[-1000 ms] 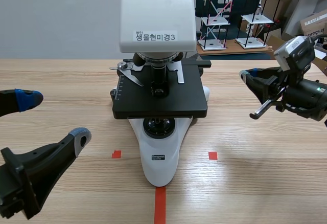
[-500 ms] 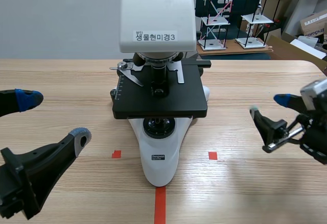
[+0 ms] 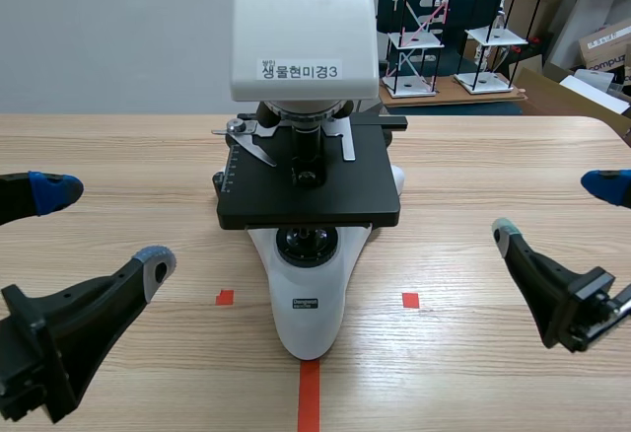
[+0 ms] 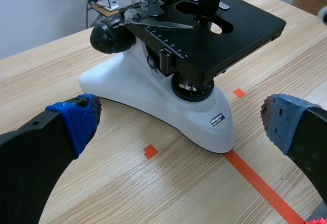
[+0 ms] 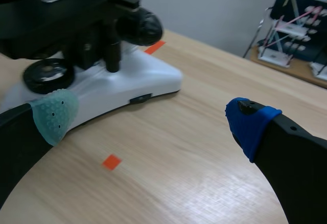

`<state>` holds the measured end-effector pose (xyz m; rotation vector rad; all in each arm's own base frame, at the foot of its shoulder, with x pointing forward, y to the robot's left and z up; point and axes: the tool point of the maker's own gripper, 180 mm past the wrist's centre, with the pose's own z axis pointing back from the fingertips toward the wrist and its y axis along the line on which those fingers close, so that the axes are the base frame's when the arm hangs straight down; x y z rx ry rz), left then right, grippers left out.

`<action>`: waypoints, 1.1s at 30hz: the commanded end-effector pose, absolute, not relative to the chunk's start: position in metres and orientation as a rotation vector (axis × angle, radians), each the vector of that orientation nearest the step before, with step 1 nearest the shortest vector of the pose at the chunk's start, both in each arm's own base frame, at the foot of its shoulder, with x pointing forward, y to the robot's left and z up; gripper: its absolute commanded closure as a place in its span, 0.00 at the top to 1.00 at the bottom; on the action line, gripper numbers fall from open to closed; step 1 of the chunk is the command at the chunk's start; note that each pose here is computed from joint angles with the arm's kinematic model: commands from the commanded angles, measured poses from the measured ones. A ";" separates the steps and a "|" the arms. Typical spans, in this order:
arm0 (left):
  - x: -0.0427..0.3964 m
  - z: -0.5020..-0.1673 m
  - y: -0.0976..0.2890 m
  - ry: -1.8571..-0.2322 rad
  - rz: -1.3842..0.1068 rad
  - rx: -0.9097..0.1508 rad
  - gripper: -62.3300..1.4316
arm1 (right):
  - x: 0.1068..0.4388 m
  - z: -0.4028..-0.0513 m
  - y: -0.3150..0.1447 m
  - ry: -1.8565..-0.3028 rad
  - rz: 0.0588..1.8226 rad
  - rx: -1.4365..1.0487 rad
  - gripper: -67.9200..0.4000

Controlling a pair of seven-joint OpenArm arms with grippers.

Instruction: Return to the home posture

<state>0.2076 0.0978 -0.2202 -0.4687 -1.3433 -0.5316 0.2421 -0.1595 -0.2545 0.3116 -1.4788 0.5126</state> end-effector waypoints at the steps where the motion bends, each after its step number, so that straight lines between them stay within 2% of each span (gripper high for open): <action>1: 0.207 -0.213 0.096 -1.366 -0.519 -0.483 1.00 | 0.238 -0.250 -0.158 -1.466 0.514 0.330 0.94; 7: 0.207 -0.213 0.096 -1.366 -0.519 -0.483 1.00 | 0.210 -0.251 -0.132 -1.374 0.564 0.405 0.94; 12: 0.207 -0.213 0.096 -1.366 -0.519 -0.483 1.00 | 0.197 -0.233 -0.128 -1.462 0.526 0.476 0.94; 17: 0.207 -0.213 0.096 -1.366 -0.519 -0.483 1.00 | 0.197 -0.219 -0.137 -1.534 0.507 0.463 0.94; 19: 0.207 -0.213 0.096 -1.366 -0.519 -0.483 1.00 | 0.198 -0.218 -0.140 -1.537 0.509 0.452 0.95; 21: 0.207 -0.213 0.096 -1.366 -0.519 -0.483 1.00 | 0.199 -0.218 -0.141 -1.537 0.511 0.445 1.00; 33: 0.207 -0.213 0.096 -1.366 -0.519 -0.483 1.00 | 0.191 -0.219 -0.131 -1.506 0.537 0.525 1.00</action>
